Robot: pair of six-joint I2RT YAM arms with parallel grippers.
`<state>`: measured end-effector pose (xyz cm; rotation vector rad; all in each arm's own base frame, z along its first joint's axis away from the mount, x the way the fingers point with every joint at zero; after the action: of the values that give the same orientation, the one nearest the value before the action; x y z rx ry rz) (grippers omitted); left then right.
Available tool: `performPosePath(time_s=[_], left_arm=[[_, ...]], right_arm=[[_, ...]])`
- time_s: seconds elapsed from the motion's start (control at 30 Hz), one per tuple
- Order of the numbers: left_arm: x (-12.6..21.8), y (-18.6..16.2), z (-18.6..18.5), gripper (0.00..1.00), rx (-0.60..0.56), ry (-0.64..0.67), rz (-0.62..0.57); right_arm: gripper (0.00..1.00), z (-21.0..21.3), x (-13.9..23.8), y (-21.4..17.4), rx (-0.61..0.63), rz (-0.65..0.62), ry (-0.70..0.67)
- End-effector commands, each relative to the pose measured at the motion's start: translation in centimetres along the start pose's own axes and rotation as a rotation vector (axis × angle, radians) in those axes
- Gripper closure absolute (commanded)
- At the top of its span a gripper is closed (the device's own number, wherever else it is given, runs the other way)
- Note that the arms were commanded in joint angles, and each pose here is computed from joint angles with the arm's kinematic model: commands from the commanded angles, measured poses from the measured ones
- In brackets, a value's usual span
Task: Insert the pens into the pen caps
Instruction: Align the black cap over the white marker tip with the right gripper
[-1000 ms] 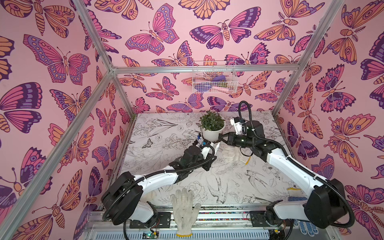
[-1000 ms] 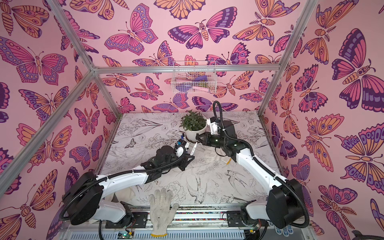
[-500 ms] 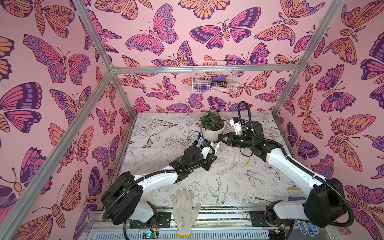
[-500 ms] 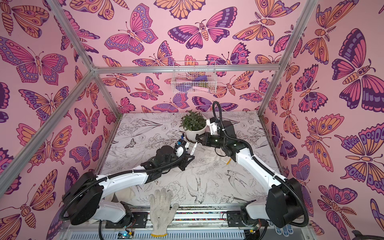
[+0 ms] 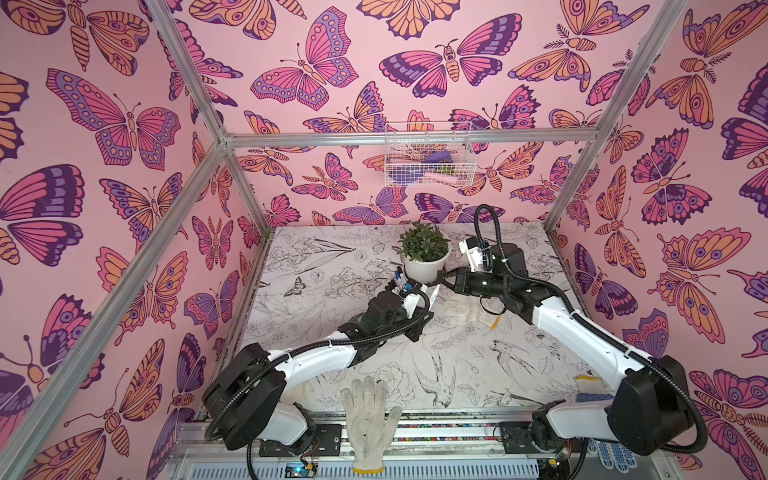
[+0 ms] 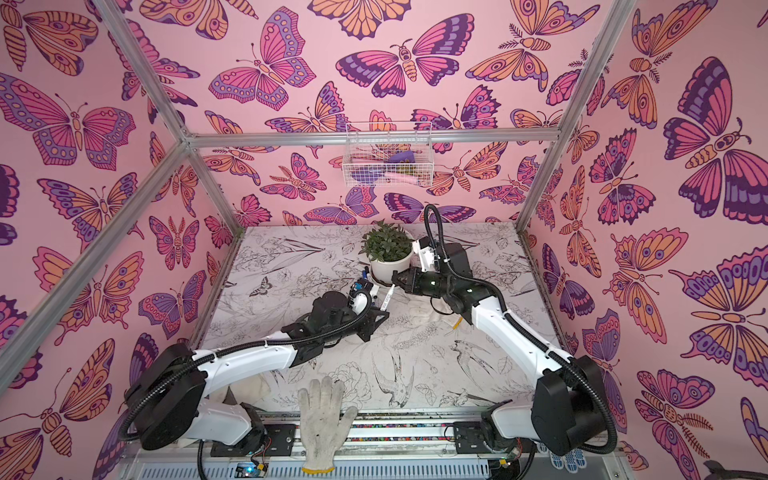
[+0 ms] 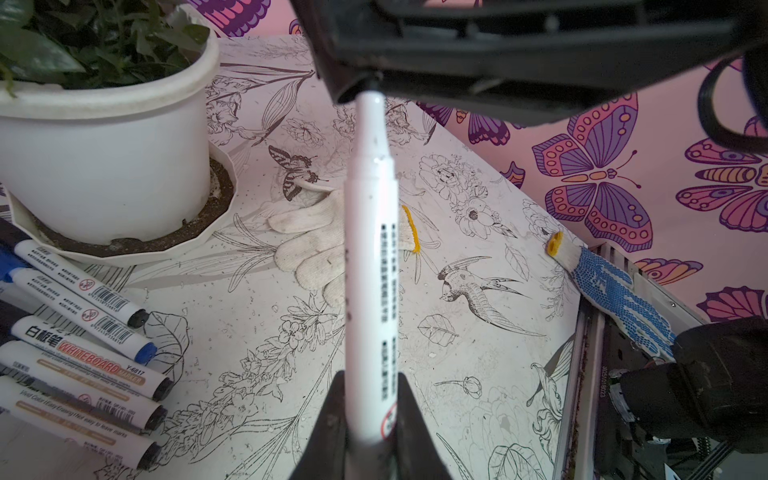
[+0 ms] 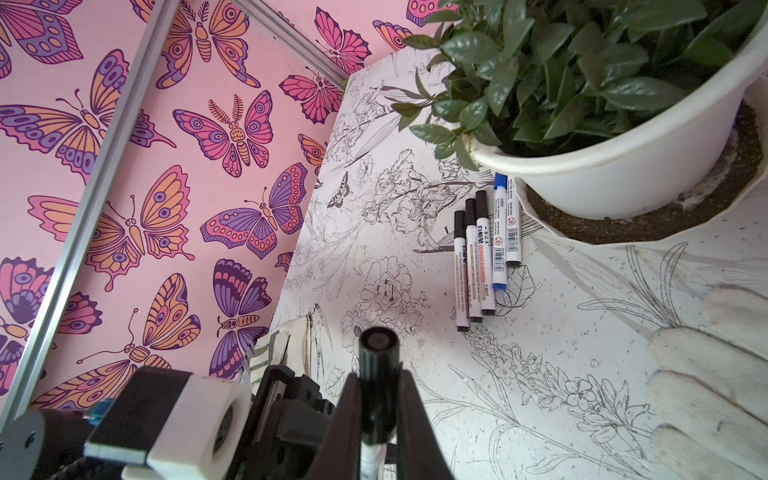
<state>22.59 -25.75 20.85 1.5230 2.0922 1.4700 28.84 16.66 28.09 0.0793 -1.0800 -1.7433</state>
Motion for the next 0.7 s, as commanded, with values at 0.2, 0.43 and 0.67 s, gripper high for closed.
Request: performPosePath(time_s=[0.2, 0.43, 0.67], left_arm=[[-0.7, 2.2, -0.2, 1.00, 0.045, -0.063, -0.095], [-2.0, 4.0, -1.0, 1.00, 0.044, -0.126, -0.118], [-1.8, 6.6, -1.5, 1.00, 0.112, -0.199, -0.252]], right_arm=[[1.00, 0.5, 1.2, -1.2, -0.018, -0.002, 0.031], [1.00, 0.6, 0.7, -1.2, -0.011, 0.010, 0.052], [1.00, 1.1, 0.8, -1.1, 0.024, -0.005, 0.111]])
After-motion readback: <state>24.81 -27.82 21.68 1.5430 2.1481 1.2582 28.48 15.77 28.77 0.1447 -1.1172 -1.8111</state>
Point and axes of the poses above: each gripper's point midway between its finger pads, its own x axis back along the fingers, its own z axis along the line the jaws close on, y = z × x, the point moved 10 cm from there along x, back along the fingers, and after that the axes turned 12 degrees about x, right-handed, at the moved point
